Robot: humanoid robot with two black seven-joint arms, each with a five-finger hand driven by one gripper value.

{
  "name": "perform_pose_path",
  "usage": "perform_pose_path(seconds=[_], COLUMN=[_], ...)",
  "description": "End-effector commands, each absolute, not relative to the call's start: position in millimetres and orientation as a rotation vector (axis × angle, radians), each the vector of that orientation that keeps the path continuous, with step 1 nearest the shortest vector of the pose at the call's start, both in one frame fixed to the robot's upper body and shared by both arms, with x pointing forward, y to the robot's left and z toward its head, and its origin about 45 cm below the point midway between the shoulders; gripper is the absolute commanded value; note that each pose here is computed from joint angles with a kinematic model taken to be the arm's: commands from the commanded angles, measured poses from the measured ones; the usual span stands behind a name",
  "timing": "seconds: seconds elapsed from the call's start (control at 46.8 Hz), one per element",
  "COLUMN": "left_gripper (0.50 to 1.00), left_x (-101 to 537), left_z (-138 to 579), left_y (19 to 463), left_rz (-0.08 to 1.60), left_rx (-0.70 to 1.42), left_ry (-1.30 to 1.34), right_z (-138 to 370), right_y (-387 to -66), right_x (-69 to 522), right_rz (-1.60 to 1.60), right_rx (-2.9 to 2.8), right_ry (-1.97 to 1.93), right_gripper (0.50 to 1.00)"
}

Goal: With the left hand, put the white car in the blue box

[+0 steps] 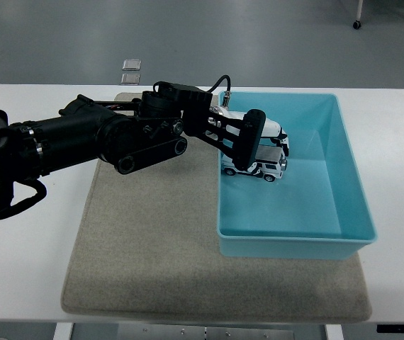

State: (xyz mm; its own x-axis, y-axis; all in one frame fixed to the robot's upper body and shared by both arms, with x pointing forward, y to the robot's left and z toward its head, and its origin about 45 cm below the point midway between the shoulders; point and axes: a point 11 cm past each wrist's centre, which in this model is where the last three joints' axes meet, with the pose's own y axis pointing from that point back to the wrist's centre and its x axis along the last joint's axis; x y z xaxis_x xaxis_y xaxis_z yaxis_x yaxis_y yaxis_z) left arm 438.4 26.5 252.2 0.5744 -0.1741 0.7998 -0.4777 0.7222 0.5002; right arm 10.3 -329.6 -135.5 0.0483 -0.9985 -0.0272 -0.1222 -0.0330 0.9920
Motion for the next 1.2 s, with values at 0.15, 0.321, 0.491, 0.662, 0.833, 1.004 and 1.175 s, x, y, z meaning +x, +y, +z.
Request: perform_pose_path(seconds=[0.15,0.321,0.491,0.662,0.833,1.004,1.175], left_gripper=[0.958,0.96,0.996,0.996,0.996,0.996,0.996], left_x=[439.5,444.7,463.3,475.3,478.5,481.3,494.6], left_z=[249.7,254.6,268.2,286.5,295.5,304.4,324.5], left_y=[29.1,30.8,43.8,49.0,50.4,50.4,65.9], left_rz=[0.208,0.231,0.318,0.428,0.457,0.479,0.565], left_rx=[0.775,0.774,0.776,0.707,0.68,0.659,0.626], left_ry=[-0.954,-0.952,-0.953,-0.919,-0.904,-0.9,-0.885], right_z=[-135.5,-135.5,-135.5,-135.5,-135.5,-135.5,-135.5], right_y=[-329.6,-329.6,-329.6,-329.6,-329.6,-329.6,-329.8], right_x=[10.3,10.3,10.3,10.3,10.3,10.3,10.3], right_rz=[-1.136,-1.136,-1.136,-1.136,-1.136,-1.136,-1.135], right_rx=[1.344,1.344,1.344,1.344,1.344,1.344,1.343], right_ry=[-1.25,-1.25,-1.25,-1.25,-1.25,-1.25,-1.25], right_gripper=[0.936,0.936,0.936,0.936,0.936,0.936,0.936])
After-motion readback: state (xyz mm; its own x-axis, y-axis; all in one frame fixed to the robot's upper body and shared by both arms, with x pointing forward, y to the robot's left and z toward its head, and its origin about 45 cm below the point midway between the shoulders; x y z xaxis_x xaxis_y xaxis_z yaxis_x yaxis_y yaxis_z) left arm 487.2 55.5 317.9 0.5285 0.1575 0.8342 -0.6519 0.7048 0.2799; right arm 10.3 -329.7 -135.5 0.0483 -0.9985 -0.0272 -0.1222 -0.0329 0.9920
